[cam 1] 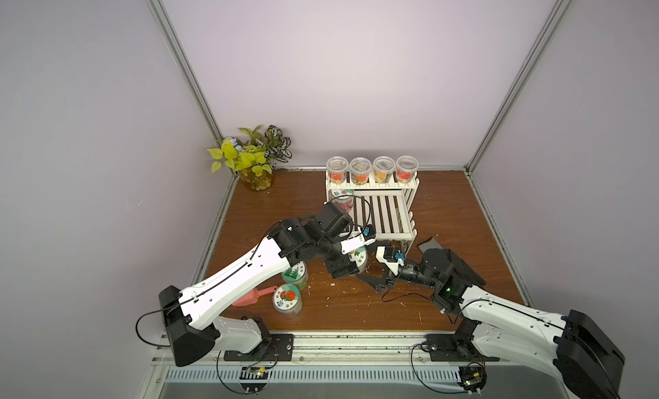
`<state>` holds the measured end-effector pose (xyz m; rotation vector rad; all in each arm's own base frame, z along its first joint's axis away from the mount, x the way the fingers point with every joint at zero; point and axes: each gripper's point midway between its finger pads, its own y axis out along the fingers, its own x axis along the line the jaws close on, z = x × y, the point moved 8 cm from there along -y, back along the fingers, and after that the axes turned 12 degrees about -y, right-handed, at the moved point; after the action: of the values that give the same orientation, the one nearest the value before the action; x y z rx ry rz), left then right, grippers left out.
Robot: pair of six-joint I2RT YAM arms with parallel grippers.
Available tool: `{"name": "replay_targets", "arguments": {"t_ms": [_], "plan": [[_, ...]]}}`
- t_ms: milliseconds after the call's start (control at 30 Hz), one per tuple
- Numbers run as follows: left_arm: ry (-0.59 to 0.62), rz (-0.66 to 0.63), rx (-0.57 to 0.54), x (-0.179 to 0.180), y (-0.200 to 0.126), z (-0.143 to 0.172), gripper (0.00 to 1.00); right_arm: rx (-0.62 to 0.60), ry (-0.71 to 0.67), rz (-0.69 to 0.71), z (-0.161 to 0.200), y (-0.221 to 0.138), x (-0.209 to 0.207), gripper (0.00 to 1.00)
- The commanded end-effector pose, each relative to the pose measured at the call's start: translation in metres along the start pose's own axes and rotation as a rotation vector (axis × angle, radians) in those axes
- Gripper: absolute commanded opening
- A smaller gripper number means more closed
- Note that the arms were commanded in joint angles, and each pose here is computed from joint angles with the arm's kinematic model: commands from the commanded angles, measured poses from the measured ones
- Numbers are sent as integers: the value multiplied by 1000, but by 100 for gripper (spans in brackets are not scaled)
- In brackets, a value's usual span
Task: Place the seed container on the shelf
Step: Place the seed jar on the shelf.
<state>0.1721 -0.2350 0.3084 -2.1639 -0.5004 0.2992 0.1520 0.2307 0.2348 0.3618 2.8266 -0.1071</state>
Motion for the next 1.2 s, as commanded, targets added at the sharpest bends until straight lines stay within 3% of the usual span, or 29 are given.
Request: {"name": "replay_targets", "arguments": {"t_ms": [0,533,700,767,900,1033,1167], "plan": [[29,36,-89,-2,-19,-11,78,-77,-31,-17,-14,3,-4,89],[33,100,-108,-8,-22,-15,76,-143,-37,-84,-20,11,-3,95],[30,87,-107,-7,-22,-14,77,-151,-6,-121,-20,13,-1,87],[24,74,-106,-6,-22,-14,80,-141,17,-131,-17,14,-1,83],[0,16,-122,-1,-24,-15,98,-132,51,-100,-10,13,-1,78],[-38,-34,-186,3,-24,-15,100,-128,75,-44,-5,9,-2,78],[-98,-103,-324,8,-35,-20,100,-91,82,30,3,2,-3,79]]}}
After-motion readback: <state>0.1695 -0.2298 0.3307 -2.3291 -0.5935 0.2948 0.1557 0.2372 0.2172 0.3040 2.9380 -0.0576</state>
